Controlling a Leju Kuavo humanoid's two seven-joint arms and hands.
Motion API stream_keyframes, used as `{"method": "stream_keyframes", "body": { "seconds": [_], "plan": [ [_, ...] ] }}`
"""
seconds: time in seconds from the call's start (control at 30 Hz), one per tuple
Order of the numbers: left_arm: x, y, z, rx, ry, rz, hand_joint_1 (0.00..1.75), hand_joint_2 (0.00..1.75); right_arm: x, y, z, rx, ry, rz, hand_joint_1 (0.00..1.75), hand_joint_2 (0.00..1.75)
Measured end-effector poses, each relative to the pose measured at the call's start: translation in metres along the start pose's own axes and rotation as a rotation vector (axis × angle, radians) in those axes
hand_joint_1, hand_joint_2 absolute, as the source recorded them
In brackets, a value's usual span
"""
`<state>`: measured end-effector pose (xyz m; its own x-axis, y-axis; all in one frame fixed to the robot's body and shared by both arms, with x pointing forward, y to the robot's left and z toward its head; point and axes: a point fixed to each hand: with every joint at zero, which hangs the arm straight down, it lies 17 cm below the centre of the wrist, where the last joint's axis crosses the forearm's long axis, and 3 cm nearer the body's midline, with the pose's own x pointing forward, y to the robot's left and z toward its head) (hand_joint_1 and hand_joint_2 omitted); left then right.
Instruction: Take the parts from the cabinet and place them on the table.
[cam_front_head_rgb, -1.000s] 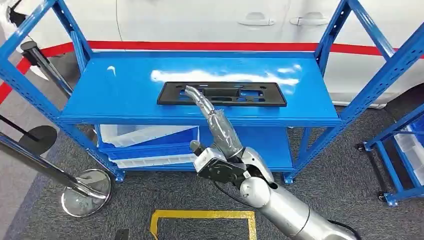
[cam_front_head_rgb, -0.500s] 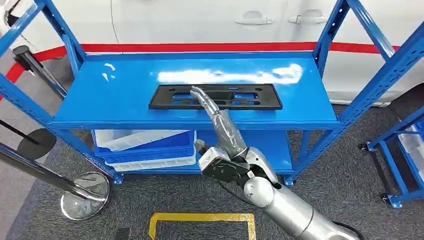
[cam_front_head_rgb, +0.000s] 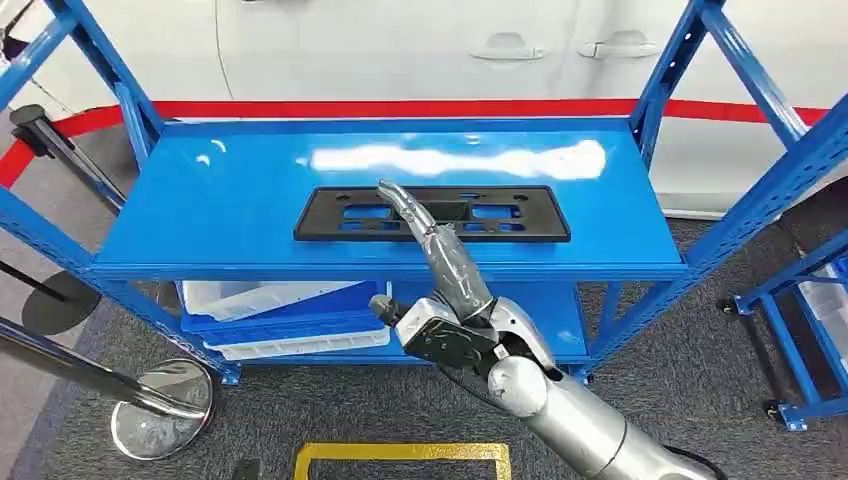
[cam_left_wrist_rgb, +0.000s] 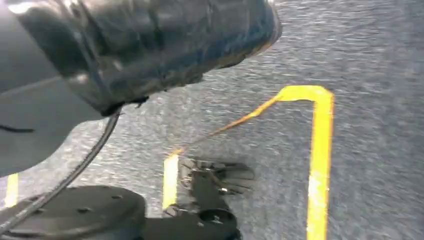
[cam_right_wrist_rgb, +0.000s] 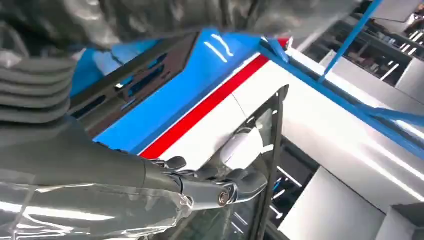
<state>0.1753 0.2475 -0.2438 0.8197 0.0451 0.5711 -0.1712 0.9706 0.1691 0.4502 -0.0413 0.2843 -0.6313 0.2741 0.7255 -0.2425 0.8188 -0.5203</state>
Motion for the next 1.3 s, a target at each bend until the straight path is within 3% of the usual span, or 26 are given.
{"method": "stream_keyframes", "body": {
  "seconds": [0.4,0.43,0.73,0.97,1.3],
  "plan": [
    [0.004,-0.002,-0.001,-0.009,-0.008,-0.005,0.0,0.0,-0.007,0.001,0.004,0.015,0.015,0.006,0.0,0.0],
    [0.005,-0.002,-0.001,-0.009,-0.009,-0.004,0.0,0.0,-0.008,0.002,0.005,0.015,0.017,0.003,0.0,1.75],
    [0.007,-0.003,0.0,-0.016,-0.033,-0.026,0.0,0.0,-0.008,0.001,0.005,0.011,0.013,0.028,0.0,1.75],
    [0.002,-0.005,-0.001,-0.029,0.005,-0.024,0.0,0.0,-0.023,-0.005,0.005,-0.022,0.05,0.283,0.0,1.75],
    [-0.001,-0.013,0.002,-0.066,0.011,-0.063,0.0,0.0,-0.052,0.019,-0.003,0.066,0.068,0.543,0.0,1.75]
  ]
}}
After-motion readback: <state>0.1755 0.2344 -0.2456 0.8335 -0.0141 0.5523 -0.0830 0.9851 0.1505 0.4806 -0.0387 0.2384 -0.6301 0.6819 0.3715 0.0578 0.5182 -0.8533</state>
